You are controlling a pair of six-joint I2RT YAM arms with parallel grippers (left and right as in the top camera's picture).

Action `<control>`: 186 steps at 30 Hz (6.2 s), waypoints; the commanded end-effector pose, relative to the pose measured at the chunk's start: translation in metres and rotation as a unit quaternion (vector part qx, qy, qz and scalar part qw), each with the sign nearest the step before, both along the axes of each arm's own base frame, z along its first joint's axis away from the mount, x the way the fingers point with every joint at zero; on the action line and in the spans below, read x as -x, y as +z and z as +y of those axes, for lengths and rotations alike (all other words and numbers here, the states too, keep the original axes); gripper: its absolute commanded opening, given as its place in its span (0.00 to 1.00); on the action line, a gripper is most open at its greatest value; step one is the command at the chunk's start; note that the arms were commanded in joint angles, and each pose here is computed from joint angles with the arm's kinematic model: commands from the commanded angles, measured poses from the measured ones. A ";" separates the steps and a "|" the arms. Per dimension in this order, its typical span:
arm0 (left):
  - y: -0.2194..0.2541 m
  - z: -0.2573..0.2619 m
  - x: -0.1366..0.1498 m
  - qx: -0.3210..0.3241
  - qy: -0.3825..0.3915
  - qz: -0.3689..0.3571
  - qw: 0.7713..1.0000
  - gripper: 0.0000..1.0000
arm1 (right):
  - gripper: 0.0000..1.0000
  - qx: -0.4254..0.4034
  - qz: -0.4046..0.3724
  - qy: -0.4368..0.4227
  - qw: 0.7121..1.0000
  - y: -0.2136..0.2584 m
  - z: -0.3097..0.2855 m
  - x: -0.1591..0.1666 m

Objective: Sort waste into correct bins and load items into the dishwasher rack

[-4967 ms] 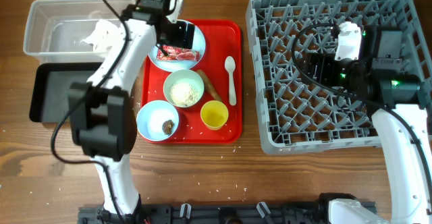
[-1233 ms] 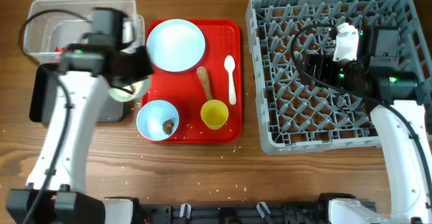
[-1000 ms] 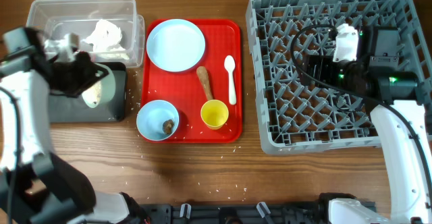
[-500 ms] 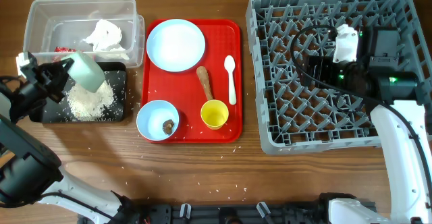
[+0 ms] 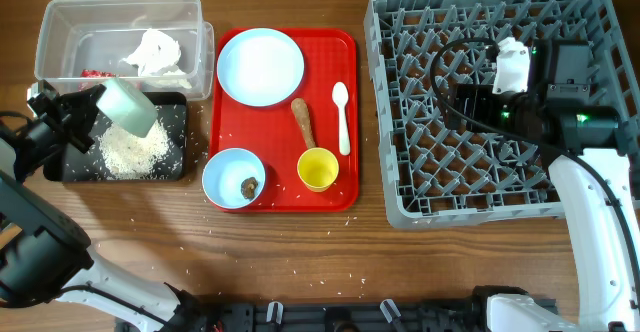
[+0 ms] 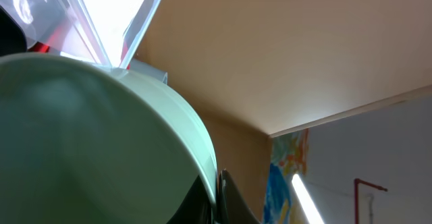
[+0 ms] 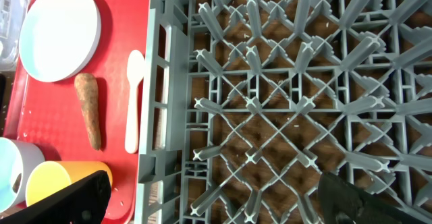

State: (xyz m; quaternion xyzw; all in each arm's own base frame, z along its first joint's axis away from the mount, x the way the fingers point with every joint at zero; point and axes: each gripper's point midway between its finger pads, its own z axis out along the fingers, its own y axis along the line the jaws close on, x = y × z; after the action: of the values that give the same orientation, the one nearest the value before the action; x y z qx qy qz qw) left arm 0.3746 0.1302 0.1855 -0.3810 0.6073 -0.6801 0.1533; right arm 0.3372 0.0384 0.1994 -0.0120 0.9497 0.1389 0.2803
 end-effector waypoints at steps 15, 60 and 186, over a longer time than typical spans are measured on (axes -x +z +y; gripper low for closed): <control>-0.030 -0.259 -0.012 -0.724 -0.212 -0.016 0.656 0.04 | 0.99 -0.009 -0.005 0.008 1.000 0.003 0.004 -0.004; -0.069 -0.266 0.063 -0.686 -0.354 0.147 0.618 0.04 | 1.00 -0.014 -0.046 0.000 0.999 0.015 0.004 -0.021; 0.123 -0.356 0.068 -0.102 -0.431 -0.277 0.853 0.23 | 0.51 -0.364 -0.211 0.503 0.755 0.135 0.199 0.049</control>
State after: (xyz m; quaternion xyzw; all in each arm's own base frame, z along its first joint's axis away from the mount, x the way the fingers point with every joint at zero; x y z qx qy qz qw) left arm 0.3104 -0.2256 0.2977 0.1291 0.7161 -0.6848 0.0382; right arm 0.2931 0.2336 0.3308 -0.4017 0.6150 0.5809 0.3507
